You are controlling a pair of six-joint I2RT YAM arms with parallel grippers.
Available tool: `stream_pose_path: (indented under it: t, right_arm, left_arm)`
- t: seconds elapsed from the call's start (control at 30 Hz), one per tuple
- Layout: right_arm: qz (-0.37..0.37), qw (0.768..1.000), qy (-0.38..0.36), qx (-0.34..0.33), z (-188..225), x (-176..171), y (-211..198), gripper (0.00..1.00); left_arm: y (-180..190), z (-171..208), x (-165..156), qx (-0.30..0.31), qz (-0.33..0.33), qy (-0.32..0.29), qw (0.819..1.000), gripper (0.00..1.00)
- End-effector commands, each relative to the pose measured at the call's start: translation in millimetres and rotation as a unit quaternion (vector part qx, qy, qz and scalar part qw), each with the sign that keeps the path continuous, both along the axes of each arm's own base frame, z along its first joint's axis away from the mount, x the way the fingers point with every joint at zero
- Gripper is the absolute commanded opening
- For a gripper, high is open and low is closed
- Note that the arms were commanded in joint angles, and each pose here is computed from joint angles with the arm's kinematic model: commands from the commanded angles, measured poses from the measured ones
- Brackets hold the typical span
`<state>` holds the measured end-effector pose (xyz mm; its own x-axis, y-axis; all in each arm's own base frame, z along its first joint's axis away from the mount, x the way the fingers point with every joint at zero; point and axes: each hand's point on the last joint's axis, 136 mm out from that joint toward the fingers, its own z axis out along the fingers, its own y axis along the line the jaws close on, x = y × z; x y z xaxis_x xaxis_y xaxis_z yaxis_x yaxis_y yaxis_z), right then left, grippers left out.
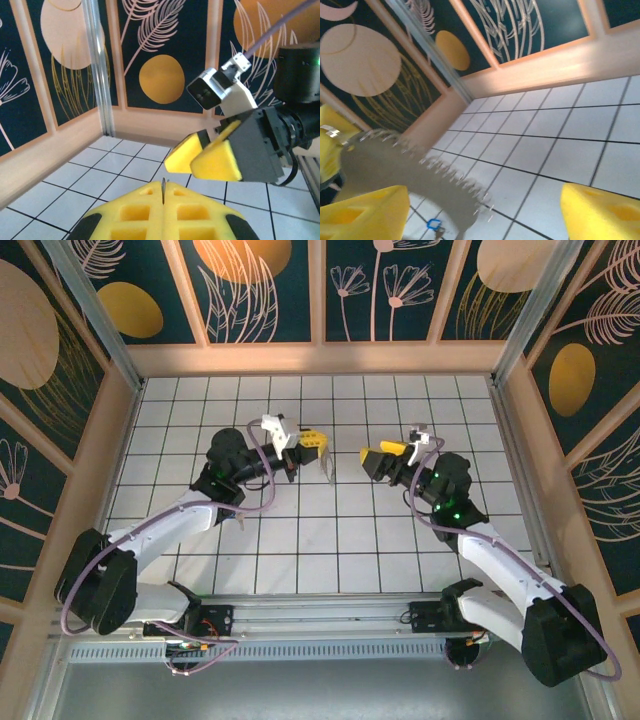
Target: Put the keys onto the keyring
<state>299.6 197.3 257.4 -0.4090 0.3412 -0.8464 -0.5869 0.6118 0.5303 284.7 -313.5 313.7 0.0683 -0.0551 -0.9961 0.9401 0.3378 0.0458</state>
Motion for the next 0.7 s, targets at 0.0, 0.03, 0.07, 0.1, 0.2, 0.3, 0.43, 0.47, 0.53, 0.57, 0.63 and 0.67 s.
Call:
stream_pose_path:
  t: [0.0, 0.03, 0.07, 0.1, 0.2, 0.3, 0.43, 0.47, 0.53, 0.57, 0.63, 0.67]
  right_arm:
    - [-0.043, 0.999, -0.002, 0.008, -1.9, 7.8, -12.6, 0.82]
    - [-0.045, 0.999, -0.002, 0.008, -4.2, 8.0, -13.5, 0.83]
    - [-0.043, 0.999, -0.004, 0.005, -6.7, 7.0, -13.1, 0.83]
    - [-0.039, 0.999, -0.005, 0.004, -9.3, 6.2, -12.1, 0.83]
    - [-0.039, 0.999, 0.001, 0.001, -19.7, 5.8, -12.4, 0.82]
    - [-0.043, 0.999, 0.005, 0.0, -27.8, 4.2, -14.3, 0.81]
    - [-0.045, 0.999, 0.003, 0.0, -34.9, 1.7, -16.2, 0.8]
    - [-0.046, 0.999, 0.002, -0.001, -36.3, 1.3, -16.5, 0.8]
    - [-0.049, 0.999, 0.002, -0.003, -39.9, 0.9, -18.0, 0.8]
    - [-0.05, 0.999, 0.001, -0.003, -41.5, 0.5, -18.6, 0.8]
    - [-0.053, 0.999, -0.001, -0.003, -42.5, 0.4, -19.8, 0.8]
    - [-0.052, 0.999, -0.001, -0.002, -43.0, 0.1, -19.6, 0.8]
  left_arm:
    - [7.6, 28.1, -15.7, -0.026, 0.002, -0.107, 0.994, 0.0]
    - [8.4, 28.9, -19.4, -0.03, -0.004, -0.113, 0.993, 0.0]
    - [9.2, 29.3, -24.7, -0.036, -0.012, -0.122, 0.992, 0.0]
    - [10.3, 30.6, -29.1, -0.044, -0.018, -0.128, 0.991, 0.0]
    - [8.9, 30.3, -34.6, -0.05, -0.035, -0.128, 0.99, 0.0]
    - [7.1, 33.9, -36.3, -0.058, -0.048, -0.113, 0.991, 0.0]
    - [7.5, 37.6, -45.1, -0.074, -0.069, -0.12, 0.988, 0.0]
    - [7.4, 38.7, -46.6, -0.079, -0.074, -0.12, 0.987, 0.0]
    - [6.2, 43.0, -49.2, -0.088, -0.087, -0.12, 0.985, 0.0]
    - [5.0, 45.9, -50.4, -0.094, -0.096, -0.117, 0.984, 0.0]
    - [3.7, 54.0, -54.5, -0.106, -0.115, -0.117, 0.981, 0.0]
    - [3.6, 57.7, -56.7, -0.112, -0.123, -0.12, 0.979, 0.0]
